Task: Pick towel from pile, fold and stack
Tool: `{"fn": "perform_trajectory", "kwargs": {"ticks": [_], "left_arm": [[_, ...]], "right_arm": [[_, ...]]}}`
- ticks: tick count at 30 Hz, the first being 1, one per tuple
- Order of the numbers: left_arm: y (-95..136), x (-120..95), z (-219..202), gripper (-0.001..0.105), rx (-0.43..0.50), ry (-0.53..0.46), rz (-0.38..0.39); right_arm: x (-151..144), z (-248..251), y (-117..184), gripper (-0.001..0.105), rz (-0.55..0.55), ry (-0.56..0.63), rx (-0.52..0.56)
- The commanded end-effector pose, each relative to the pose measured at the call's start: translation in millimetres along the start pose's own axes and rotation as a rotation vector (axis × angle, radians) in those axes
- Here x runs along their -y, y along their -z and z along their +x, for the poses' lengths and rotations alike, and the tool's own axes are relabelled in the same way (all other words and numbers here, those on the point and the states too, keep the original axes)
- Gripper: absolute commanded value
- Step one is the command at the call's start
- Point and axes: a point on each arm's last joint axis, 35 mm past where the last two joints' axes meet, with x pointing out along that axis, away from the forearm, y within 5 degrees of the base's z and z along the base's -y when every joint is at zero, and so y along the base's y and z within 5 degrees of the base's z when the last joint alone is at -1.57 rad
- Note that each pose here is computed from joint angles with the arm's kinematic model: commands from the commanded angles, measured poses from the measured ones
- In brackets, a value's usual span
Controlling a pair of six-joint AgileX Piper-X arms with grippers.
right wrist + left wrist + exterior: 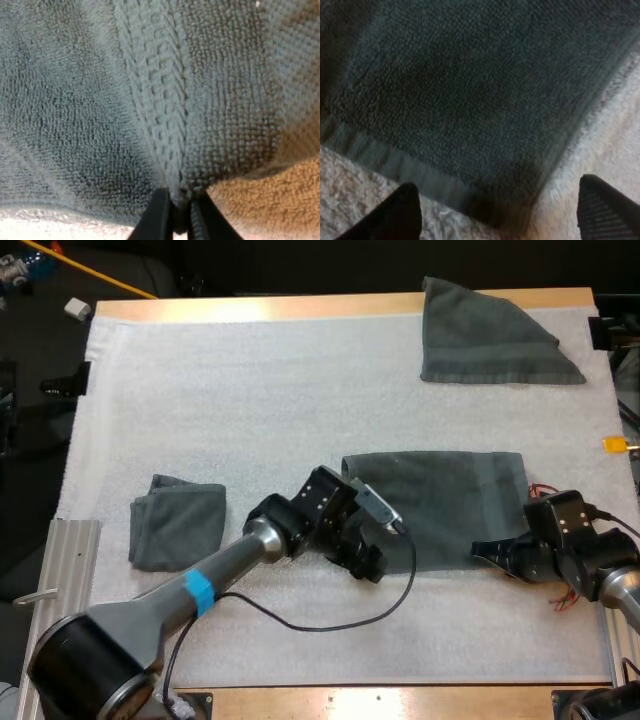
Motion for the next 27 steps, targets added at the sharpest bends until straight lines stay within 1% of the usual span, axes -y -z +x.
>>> {"fn": "perform_trajectory", "kwargs": {"ticks": [1, 5, 7, 8, 9, 10, 11, 12, 15, 17, 18, 19, 22, 26, 27], "left_arm": [[-2.6, 0.0, 7.9, 0.063, -0.019, -0.011, 0.0], [-0.7, -1.5, 15.6, 0.06, -0.043, -0.013, 0.0], [0.7, -2.1, 17.9, 0.057, -0.056, -0.018, -0.002], [2.4, -3.0, 20.9, 0.053, -0.066, -0.021, -0.011], [2.7, -3.3, 21.7, 0.053, -0.069, -0.02, -0.014], [3.5, -5.0, 24.0, 0.04, -0.085, -0.035, -0.022], [4.1, -5.0, 25.3, 0.036, -0.092, -0.045, -0.025], [3.8, -5.7, 25.6, 0.036, -0.093, -0.049, -0.027], [5.4, -6.1, 30.3, 0.04, -0.119, -0.047, -0.03], [5.1, -6.1, 30.9, 0.037, -0.124, -0.045, -0.032], [4.5, -6.0, 30.4, 0.033, -0.126, -0.045, -0.034], [2.7, -6.0, 29.8, 0.023, -0.129, -0.048, -0.039], [-4.0, -3.0, 24.6, 0.01, -0.123, -0.05, -0.041], [-14.1, 2.6, 14.4, 0.005, -0.099, -0.051, -0.037], [-12.9, 1.2, 16.5, 0.005, -0.101, -0.051, -0.038]], "right_arm": [[0.7, -1.8, 1.3, 0.0, -0.005, 0.002, -0.011], [0.6, -1.8, 1.6, 0.0, -0.008, 0.002, -0.009], [0.8, -1.6, 1.6, 0.0, -0.006, 0.002, -0.009], [0.2, -2.3, 0.9, 0.001, -0.009, 0.001, -0.005], [0.1, -2.4, 0.7, 0.001, -0.01, 0.001, -0.004], [0.4, -2.2, 0.8, 0.0, -0.006, 0.003, -0.007], [0.3, -2.0, 1.6, 0.0, -0.007, 0.002, -0.008], [0.3, -2.0, 1.3, 0.001, -0.007, 0.003, -0.008], [0.2, -1.8, 1.4, 0.0, -0.006, 0.003, -0.011], [0.2, -1.7, 1.1, 0.0, -0.007, 0.002, -0.01], [0.1, -2.1, 1.1, 0.0, -0.006, 0.001, -0.008], [0.0, -2.3, 1.0, 0.0, -0.006, 0.001, -0.01], [0.1, -2.0, 1.1, 0.0, -0.007, 0.003, -0.009], [-0.1, -1.7, 0.7, 0.0, -0.009, 0.0, -0.009], [0.0, -1.6, 0.5, 0.0, -0.009, -0.002, -0.007]]}}
